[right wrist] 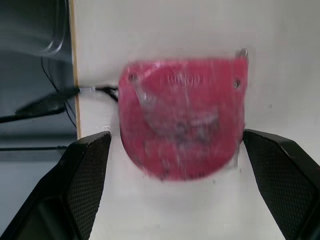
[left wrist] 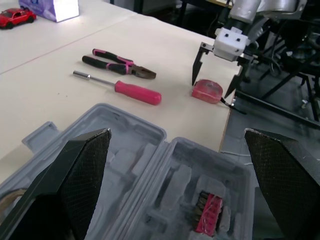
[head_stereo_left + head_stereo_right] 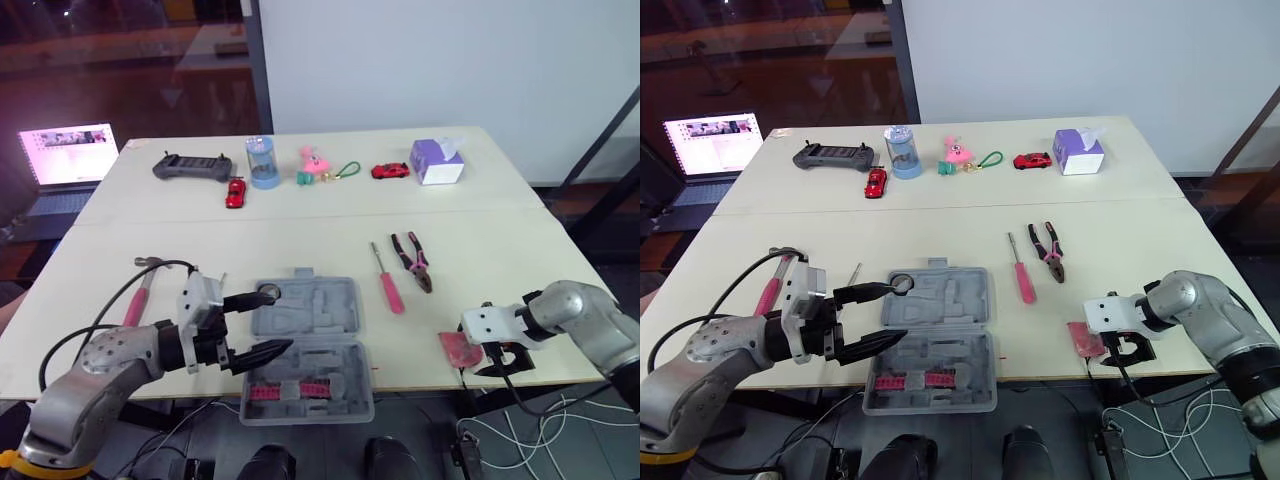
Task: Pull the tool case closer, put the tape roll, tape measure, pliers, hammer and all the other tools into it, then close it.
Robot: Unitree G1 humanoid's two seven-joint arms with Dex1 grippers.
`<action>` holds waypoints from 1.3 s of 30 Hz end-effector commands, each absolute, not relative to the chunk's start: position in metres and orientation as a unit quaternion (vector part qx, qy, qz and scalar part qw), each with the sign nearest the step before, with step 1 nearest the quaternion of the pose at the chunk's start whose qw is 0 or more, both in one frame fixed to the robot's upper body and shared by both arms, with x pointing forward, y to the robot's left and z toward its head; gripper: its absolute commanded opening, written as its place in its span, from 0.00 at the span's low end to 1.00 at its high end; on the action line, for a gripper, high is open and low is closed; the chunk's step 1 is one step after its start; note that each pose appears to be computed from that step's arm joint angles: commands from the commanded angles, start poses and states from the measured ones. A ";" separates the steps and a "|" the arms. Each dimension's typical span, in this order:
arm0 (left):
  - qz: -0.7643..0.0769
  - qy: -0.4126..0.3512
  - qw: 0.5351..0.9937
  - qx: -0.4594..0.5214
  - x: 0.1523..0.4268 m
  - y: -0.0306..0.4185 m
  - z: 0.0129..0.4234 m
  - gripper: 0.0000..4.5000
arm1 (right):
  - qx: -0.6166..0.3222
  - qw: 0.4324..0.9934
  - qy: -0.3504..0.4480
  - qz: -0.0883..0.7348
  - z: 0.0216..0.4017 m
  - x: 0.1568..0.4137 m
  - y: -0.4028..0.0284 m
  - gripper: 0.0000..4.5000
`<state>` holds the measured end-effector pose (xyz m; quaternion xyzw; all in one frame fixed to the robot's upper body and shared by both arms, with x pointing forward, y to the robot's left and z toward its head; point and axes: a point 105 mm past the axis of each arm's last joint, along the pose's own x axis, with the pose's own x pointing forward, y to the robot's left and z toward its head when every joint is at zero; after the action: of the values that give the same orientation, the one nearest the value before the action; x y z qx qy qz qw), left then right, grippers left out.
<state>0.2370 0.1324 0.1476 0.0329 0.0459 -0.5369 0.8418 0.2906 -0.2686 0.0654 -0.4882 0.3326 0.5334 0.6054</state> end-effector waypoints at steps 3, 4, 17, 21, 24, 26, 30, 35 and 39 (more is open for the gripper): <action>-0.534 0.030 0.844 0.042 0.233 0.137 0.156 1.00 | -0.489 0.604 0.330 0.536 0.059 0.294 -0.268 0.89; -0.533 0.030 0.844 0.042 0.233 0.138 0.156 1.00 | -0.486 0.605 0.330 0.537 0.058 0.294 -0.268 0.86; -0.531 0.037 0.845 0.046 0.232 0.143 0.152 1.00 | -0.466 0.616 0.297 0.561 0.071 0.296 -0.244 0.48; -0.531 0.036 0.845 0.046 0.233 0.143 0.152 1.00 | -0.458 0.625 0.301 0.556 0.070 0.295 -0.241 0.48; -0.531 0.035 0.845 0.047 0.234 0.144 0.152 1.00 | -0.458 0.629 0.299 0.552 0.072 0.293 -0.240 0.53; -0.532 0.034 0.845 0.047 0.235 0.144 0.152 1.00 | -0.466 0.629 0.298 0.547 0.073 0.293 -0.242 0.64; -0.533 0.034 0.844 0.047 0.235 0.143 0.151 1.00 | -0.482 0.634 0.313 0.517 0.078 0.296 -0.258 0.99; -0.532 0.035 0.845 0.045 0.233 0.144 0.150 1.00 | -0.454 0.674 0.311 0.492 0.096 0.287 -0.259 0.99; -0.526 0.036 0.849 0.041 0.232 0.146 0.148 1.00 | -0.385 0.743 0.301 0.458 0.105 0.269 -0.243 0.99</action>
<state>0.2333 0.1442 0.1398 0.0309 0.0551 -0.5293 0.8461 0.2701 -0.2522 0.0863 -0.4034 0.3253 0.4806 0.7074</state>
